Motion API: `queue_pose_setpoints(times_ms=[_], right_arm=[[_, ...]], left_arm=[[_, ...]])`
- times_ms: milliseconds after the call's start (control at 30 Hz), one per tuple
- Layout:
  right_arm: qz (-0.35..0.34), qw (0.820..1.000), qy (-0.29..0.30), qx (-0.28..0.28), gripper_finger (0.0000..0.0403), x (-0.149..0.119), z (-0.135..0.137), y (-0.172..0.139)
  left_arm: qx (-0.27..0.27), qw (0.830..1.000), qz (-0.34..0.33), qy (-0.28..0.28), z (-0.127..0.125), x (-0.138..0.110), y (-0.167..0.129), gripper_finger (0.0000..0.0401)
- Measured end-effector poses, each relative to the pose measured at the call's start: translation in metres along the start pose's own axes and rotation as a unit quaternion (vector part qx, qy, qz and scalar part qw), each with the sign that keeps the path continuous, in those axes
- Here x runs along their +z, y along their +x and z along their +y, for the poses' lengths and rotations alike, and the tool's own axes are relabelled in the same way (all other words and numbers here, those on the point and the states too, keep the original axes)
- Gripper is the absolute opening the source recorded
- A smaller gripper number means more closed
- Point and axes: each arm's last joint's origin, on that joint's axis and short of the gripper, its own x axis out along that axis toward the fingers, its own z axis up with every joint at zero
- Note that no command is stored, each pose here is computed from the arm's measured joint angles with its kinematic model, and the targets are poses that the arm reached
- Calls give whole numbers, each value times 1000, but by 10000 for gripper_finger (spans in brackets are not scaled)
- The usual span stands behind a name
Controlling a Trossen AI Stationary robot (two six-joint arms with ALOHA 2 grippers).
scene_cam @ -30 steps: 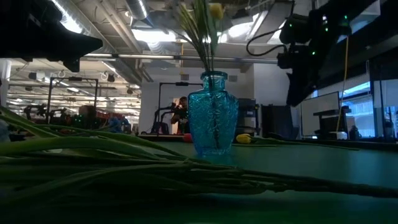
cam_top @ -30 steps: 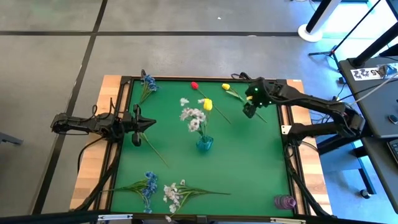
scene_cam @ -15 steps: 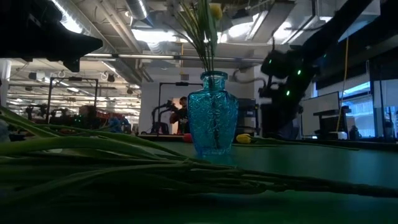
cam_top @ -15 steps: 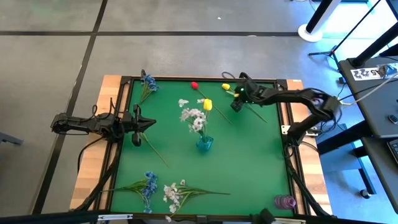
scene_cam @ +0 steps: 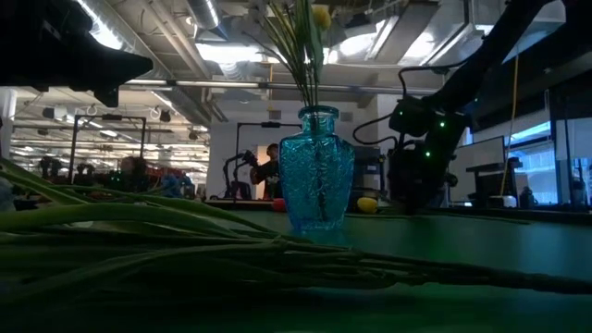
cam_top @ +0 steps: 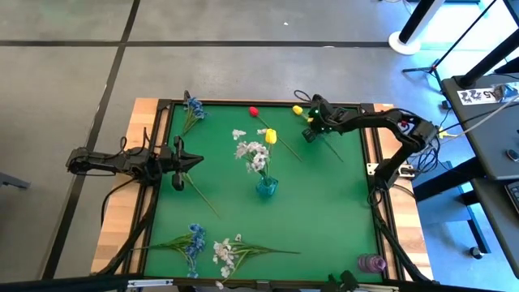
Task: Sort flowers into vase by color
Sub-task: Put the yellow flower into the blue flower vase
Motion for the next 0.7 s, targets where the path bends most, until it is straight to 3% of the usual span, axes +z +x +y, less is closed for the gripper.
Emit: queue_pose_setpoints(times_ms=[167,400,533,700], right_arm=[[56,998,-4,28,33,-15,23,-27],[153,984,-92,12,29,-51,66,-54],[137,981,-135,38,52,-59,88,-59],[83,986,-131,62,132,-50,96,-58]], left_arm=[[0,1000,0,0,0,0,0,10],[0,1000,0,0,0,0,0,10],[0,1000,0,0,0,0,0,10],[0,1000,0,0,0,0,0,10]])
